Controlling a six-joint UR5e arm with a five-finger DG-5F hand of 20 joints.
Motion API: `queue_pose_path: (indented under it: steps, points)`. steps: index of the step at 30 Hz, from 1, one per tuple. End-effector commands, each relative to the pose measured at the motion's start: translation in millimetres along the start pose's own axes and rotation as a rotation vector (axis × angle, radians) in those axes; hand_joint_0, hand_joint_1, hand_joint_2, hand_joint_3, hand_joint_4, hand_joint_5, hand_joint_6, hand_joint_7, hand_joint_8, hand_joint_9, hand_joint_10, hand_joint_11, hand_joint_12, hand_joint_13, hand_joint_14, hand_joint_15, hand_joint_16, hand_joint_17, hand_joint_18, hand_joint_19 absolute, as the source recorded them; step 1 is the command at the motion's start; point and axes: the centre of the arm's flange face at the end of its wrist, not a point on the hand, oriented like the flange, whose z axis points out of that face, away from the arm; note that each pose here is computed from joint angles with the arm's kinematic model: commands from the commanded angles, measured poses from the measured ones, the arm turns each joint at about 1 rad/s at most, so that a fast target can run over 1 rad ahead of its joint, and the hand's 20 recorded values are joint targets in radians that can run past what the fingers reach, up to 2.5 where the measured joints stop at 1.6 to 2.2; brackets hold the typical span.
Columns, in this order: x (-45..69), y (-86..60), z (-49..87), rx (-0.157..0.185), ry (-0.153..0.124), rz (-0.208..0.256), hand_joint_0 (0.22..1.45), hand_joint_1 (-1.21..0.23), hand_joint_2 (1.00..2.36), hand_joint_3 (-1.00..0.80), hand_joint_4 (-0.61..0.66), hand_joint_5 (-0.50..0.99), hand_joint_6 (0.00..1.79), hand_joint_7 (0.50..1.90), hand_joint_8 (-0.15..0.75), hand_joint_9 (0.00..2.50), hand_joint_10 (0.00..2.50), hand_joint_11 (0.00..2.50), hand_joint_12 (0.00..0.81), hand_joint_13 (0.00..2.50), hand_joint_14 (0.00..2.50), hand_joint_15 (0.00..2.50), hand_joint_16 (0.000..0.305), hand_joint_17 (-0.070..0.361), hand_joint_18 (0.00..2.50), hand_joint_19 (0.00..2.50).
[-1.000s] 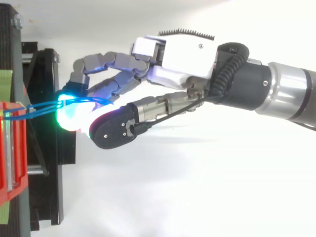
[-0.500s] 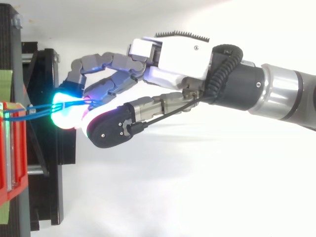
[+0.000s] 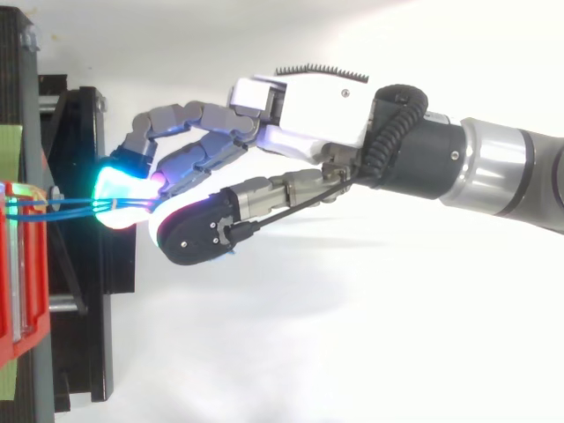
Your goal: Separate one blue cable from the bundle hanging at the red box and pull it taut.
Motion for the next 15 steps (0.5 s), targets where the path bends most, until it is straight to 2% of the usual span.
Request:
queue_pose_path:
  steps: [1,11,12,13,14,15]
  points:
    - [-2.2,-0.4,-0.6,0.007,0.01,0.0,0.54,-0.57,1.01,-0.42,0.17,-0.17,0.5,1.0,0.238,0.68,0.01,0.45,0.287,0.69,0.01,0.33,0.028,0.064,0.49,0.26]
    - [3.8,0.1,-0.9,0.005,0.03,0.005,0.57,-0.58,1.01,-0.41,0.17,-0.16,0.5,1.03,0.235,0.73,0.01,0.51,0.282,0.73,0.01,0.36,0.027,0.06,0.52,0.26]
    - [4.7,0.0,-1.1,0.006,0.039,0.005,0.57,-0.59,1.01,-0.41,0.17,-0.16,0.5,1.04,0.237,0.73,0.01,0.51,0.282,0.73,0.01,0.36,0.026,0.059,0.53,0.26]
    - [7.6,4.4,-1.7,0.002,0.073,0.005,0.57,-0.59,1.01,-0.41,0.16,-0.16,0.5,1.05,0.237,0.73,0.01,0.51,0.282,0.74,0.01,0.36,0.026,0.059,0.53,0.26]
    - [7.7,6.6,-1.9,-0.001,0.086,0.006,0.57,-0.59,1.01,-0.41,0.16,-0.16,0.5,1.06,0.238,0.73,0.01,0.51,0.281,0.74,0.01,0.37,0.026,0.059,0.53,0.26]
    - [12.2,16.2,-5.0,0.004,0.136,0.004,0.57,-0.59,1.01,-0.41,0.16,-0.16,0.5,1.06,0.238,0.73,0.01,0.51,0.282,0.74,0.02,0.37,0.026,0.059,0.53,0.27]
